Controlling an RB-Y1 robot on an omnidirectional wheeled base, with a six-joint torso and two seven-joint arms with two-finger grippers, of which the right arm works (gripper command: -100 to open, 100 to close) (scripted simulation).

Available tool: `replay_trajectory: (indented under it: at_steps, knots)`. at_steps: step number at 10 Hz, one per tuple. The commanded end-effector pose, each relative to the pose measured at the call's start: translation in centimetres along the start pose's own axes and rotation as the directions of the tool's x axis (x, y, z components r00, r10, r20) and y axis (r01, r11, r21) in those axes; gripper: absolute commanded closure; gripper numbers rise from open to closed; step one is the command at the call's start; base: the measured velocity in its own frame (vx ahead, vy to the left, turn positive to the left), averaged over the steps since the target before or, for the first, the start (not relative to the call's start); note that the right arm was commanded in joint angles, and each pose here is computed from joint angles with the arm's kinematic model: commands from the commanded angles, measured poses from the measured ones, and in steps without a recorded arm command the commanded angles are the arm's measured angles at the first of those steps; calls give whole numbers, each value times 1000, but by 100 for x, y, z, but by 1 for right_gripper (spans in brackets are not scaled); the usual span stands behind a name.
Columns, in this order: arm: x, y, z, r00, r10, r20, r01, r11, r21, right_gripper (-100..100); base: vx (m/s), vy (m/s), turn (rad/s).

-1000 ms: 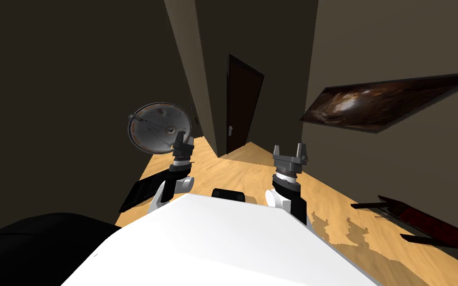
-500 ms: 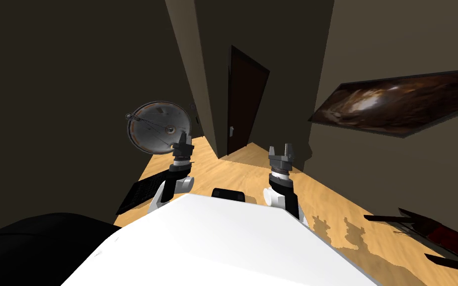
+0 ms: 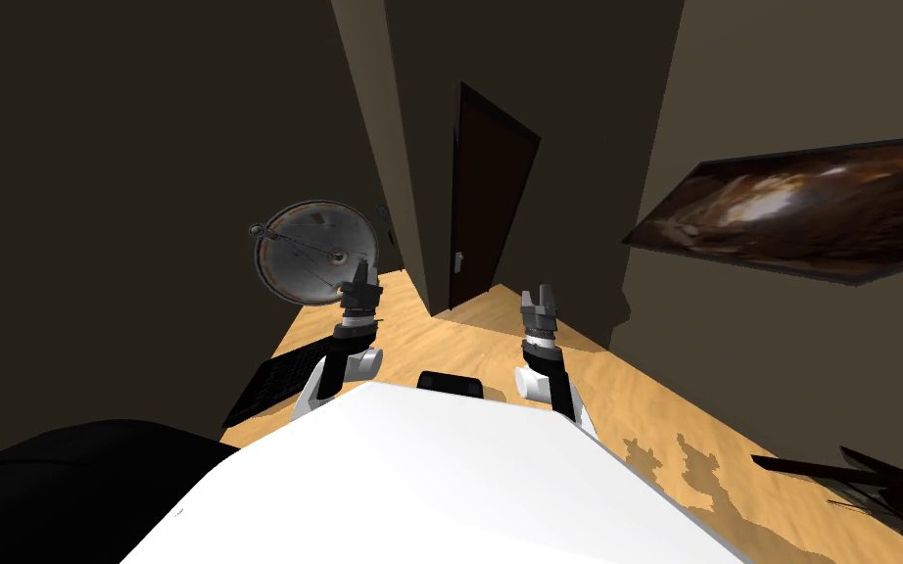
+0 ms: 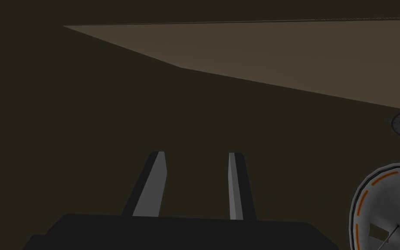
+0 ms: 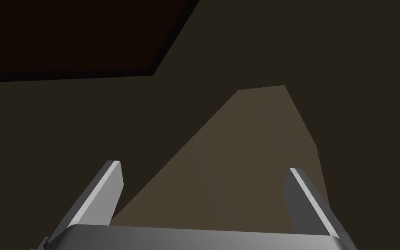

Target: Pull the door open

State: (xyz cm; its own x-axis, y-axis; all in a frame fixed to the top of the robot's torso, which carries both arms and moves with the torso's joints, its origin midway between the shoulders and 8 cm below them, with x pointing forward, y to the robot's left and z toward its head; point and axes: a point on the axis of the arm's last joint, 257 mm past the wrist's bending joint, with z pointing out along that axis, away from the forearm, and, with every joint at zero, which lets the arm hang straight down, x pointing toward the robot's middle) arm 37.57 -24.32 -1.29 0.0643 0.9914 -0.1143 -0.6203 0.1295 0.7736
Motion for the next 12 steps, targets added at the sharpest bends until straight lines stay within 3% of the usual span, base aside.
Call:
replay_trajectory:
  at_steps: [1, 6, 12]
  knots:
    - [77, -139, -11, 998, -52, -27, 53, 998, 20, -100, 173, 3, 60]
    - [245, -474, -22, 981, -168, -96, 174, 983, 56, -100, 124, -15, 59]
    - [445, -890, -55, 932, -308, -192, 327, 942, 79, -100, 114, -23, 56]
